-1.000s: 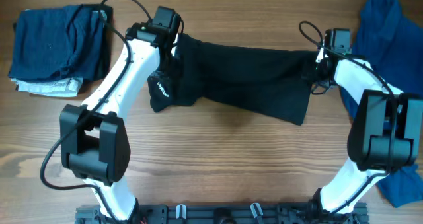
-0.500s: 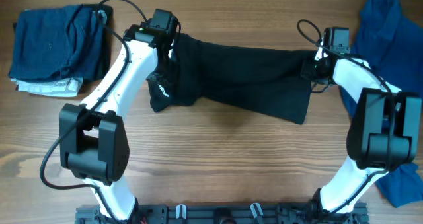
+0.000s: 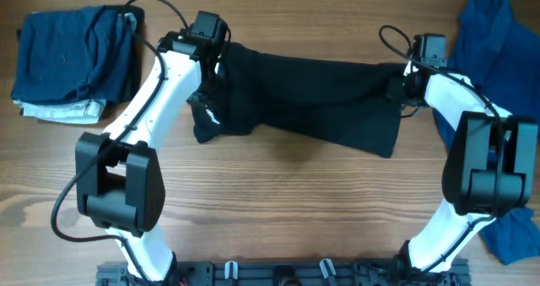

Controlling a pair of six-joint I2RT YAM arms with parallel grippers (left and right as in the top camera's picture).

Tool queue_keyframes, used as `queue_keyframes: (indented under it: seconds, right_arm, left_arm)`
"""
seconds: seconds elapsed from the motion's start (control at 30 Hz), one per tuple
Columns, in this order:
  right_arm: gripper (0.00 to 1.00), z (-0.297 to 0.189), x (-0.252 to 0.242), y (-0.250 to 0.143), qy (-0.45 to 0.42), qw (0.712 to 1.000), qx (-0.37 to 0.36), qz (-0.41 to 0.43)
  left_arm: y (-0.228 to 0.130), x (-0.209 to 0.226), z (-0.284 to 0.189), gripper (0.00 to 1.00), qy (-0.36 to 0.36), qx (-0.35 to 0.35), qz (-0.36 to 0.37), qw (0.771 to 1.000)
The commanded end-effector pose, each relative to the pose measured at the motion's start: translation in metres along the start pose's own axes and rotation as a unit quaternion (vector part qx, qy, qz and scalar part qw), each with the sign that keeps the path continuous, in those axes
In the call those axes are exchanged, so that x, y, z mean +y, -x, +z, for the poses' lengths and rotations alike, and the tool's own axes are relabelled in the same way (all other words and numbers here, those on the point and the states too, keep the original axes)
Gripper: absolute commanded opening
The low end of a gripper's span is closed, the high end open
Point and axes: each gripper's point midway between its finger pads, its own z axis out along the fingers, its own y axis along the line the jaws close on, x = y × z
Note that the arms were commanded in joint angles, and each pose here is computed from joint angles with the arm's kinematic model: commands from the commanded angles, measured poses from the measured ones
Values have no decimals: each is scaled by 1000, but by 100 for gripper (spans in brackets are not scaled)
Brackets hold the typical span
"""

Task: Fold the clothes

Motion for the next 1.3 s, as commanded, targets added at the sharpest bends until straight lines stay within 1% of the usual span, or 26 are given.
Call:
queue_keyframes:
  seconds: [0.0, 0.03, 0.13, 0.17, 0.27, 0.3, 0.33, 0.43, 0.5, 0.53, 0.57, 0.6, 0.67, 0.7, 0.8, 0.9, 1.27]
  right_arm:
    - [34, 8, -22, 2, -62, 998, 3, -2]
    - [38, 8, -25, 3, -71, 997, 0, -2]
    - [38, 7, -30, 4, -83, 997, -2, -2]
    - [36, 7, -30, 4, -83, 997, -3, -2]
    - [24, 7, -30, 7, -84, 996, -10, -1]
    - [21, 6, -32, 9, -90, 996, -12, -1]
    - [21, 5, -34, 11, -97, 995, -15, 0]
    - [22, 0, -41, 21, -122, 992, -28, 1]
    - [31, -5, -47, 27, -140, 990, -35, 1]
    - [34, -8, -48, 31, -145, 989, -36, 0]
    - [34, -10, -48, 33, -145, 989, -36, -4]
    - [34, -11, -47, 35, -144, 989, -36, -7]
    - [27, -11, -47, 32, -142, 989, -30, -8]
    - [27, -10, -46, 30, -138, 990, -24, -9]
    - [27, -7, -35, 17, -105, 994, 3, -10]
    - [27, -6, -26, 11, -78, 997, 16, 9]
    - [27, -3, -24, 10, -71, 997, 14, 23]
  left_arm:
    - [1, 4, -2, 27, 3, -5, -3, 1000]
    - [1, 4, -2, 27, 3, -5, -3, 1000]
    - [1, 4, -2, 27, 3, -6, -3, 1000]
    - [1, 4, -2, 27, 3, -6, -3, 1000]
    - [1, 4, -2, 27, 3, -6, -3, 1000]
    - [1, 4, -2, 27, 3, -6, -3, 1000]
    - [1, 4, -2, 27, 2, -7, -3, 1000]
    - [2, 4, -2, 27, 2, -7, -3, 1000]
    - [2, 4, -2, 27, 2, -7, -3, 1000]
    - [2, 4, -2, 27, 2, -8, -3, 1000]
    - [2, 4, -2, 27, 2, -8, -3, 1000]
    - [3, 4, -2, 26, 2, -10, -3, 1000]
    - [4, 3, -2, 26, 1, -13, -4, 1000]
    - [5, 3, -2, 26, 1, -14, -4, 1000]
    - [5, 3, -3, 26, 1, -15, -4, 1000]
    - [5, 3, -3, 26, 1, -15, -4, 1000]
    - [8, 2, -3, 26, -1, -20, -5, 1000]
